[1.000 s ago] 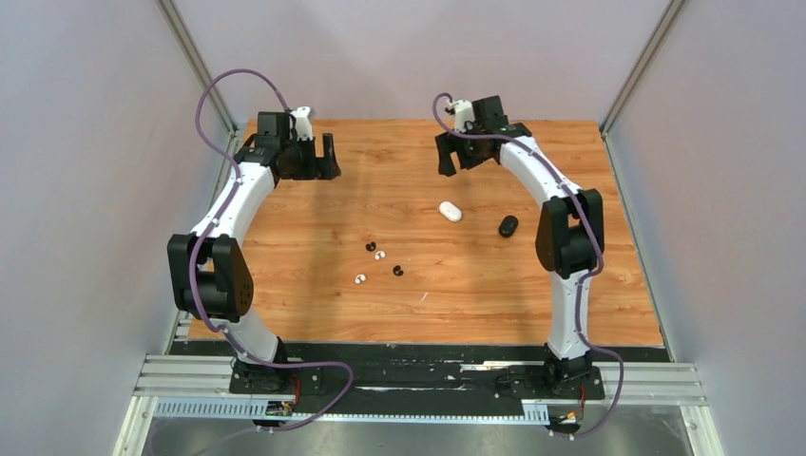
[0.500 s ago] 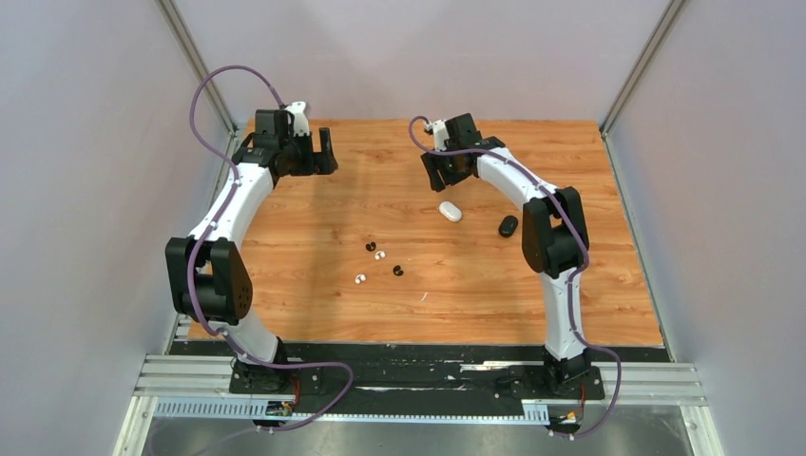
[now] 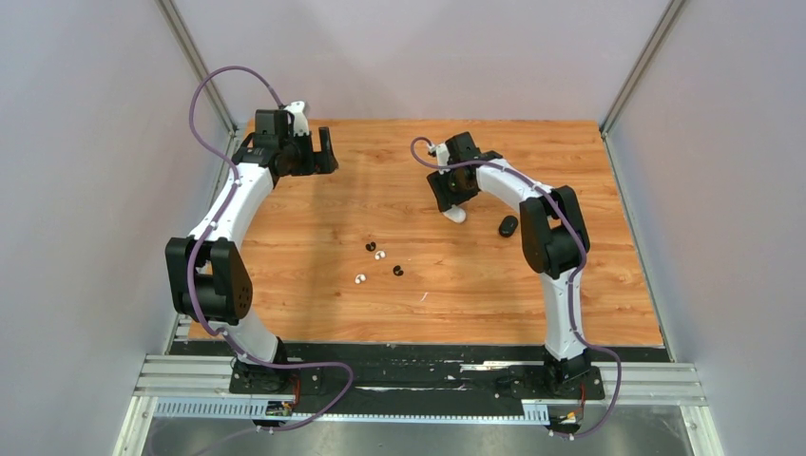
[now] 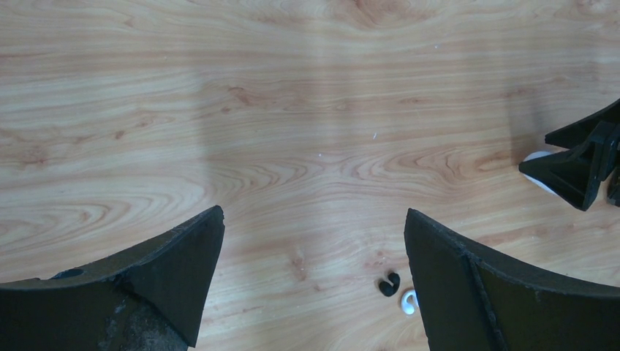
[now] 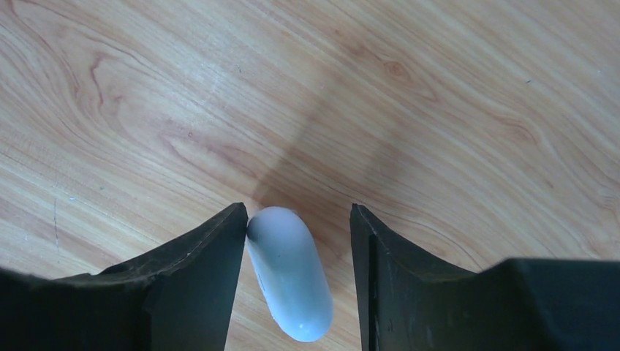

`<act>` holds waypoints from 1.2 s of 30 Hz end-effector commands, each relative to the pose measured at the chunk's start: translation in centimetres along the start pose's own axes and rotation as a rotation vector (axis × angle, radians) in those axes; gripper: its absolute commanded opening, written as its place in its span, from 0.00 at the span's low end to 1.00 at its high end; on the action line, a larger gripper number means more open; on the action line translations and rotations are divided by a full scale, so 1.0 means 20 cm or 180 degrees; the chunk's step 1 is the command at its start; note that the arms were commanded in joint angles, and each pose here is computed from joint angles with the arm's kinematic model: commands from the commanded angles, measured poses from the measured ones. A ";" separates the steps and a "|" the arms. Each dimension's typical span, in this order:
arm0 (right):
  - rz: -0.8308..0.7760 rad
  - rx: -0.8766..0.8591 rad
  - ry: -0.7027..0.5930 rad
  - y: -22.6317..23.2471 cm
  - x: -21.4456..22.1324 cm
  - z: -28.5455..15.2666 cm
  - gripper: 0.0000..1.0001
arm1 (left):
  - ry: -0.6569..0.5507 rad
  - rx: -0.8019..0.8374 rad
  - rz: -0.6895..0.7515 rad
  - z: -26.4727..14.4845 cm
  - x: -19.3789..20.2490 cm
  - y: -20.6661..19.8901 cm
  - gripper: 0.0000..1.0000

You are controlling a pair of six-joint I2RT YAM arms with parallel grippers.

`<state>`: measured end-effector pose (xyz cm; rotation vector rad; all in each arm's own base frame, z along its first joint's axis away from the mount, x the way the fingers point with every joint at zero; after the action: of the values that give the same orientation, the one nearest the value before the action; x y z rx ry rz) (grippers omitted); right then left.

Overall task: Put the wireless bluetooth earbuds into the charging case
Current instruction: Pick up the charging case from the center of the board.

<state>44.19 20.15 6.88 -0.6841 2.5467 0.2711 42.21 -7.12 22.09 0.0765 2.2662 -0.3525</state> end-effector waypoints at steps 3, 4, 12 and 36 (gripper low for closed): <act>0.0093 0.0049 -0.0167 0.03 -0.05 -0.13 0.54 | -0.0140 0.0047 -0.0065 -0.03 -0.05 -0.02 1.00; 0.0113 0.0046 -0.0147 0.03 -0.04 -0.13 0.55 | -0.0134 0.0052 -0.0068 -0.03 -0.05 -0.02 1.00; 0.0134 -0.0046 -0.0130 0.06 0.00 -0.18 0.61 | -0.0107 0.0108 -0.0104 -0.01 -0.04 -0.03 1.00; -0.0635 0.0069 0.0096 -0.07 0.16 -0.12 0.57 | -0.0030 0.0420 -0.0064 0.06 -0.05 -0.08 0.99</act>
<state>40.66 17.18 6.37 -0.8274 2.5768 0.2468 42.27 -8.67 20.64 0.1020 2.3028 -0.4947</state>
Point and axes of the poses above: each gripper's point midway between its finger pads, its own z axis out along the fingers, its own y axis along the line the jaws close on, x = y × z, the point moved 4 cm from there along -z, back along the fingers, and after that the axes turned 2 degrees about z, right-handed, at the moved point
